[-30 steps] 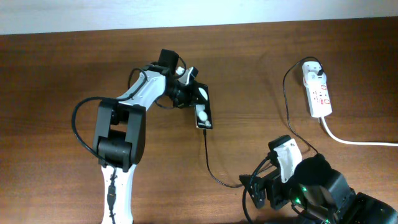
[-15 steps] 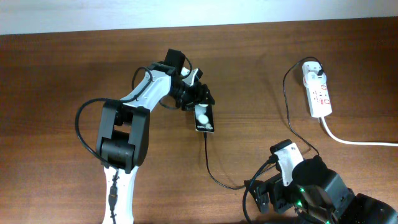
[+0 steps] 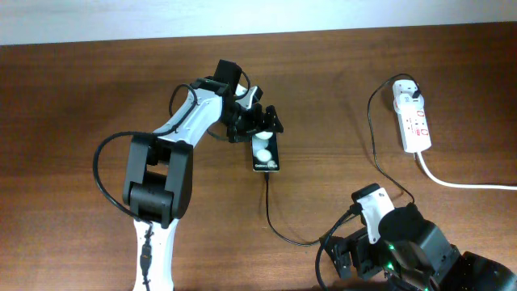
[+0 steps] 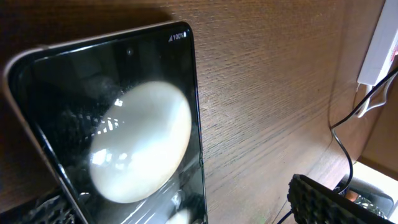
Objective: Plug charger to phone and switch on socket
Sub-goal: 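Lower the charging phone onto the table with the left gripper and release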
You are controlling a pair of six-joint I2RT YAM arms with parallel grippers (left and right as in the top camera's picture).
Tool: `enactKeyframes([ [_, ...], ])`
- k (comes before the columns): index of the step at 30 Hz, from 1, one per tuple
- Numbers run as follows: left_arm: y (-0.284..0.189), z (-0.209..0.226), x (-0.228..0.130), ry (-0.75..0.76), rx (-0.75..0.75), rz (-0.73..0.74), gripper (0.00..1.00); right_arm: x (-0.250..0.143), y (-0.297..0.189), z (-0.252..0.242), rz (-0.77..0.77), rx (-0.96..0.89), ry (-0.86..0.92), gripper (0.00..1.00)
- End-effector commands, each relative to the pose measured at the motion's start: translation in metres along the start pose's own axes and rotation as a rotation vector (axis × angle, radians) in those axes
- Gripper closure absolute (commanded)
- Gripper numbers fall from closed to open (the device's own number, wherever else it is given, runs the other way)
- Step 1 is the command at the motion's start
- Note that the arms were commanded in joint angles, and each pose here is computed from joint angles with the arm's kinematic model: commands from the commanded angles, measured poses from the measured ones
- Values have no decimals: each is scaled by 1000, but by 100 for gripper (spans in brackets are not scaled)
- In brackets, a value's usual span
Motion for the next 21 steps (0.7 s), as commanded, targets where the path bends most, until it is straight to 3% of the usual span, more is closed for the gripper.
enactKeyframes([
  [1, 11, 22, 0, -26, 116, -7, 1, 3, -4, 0, -17, -6, 2, 1],
  [15, 10, 28, 2, -25, 185, -37, 1, 3, -4, 0, -17, -6, 2, 1],
  [21, 2, 52, -3, -59, 423, -55, 1, 3, -4, 0, -18, -6, 2, 1],
])
Point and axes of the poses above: each gripper's point midway between its finger pads, its own y axis out along the fingers, its own z axis along the line the jaws close on, x = y × z, the point moved 8 cm from there along -y, back along the fingers, and after that the axes turned 8 degrees about -y, right-handed, at the moved point
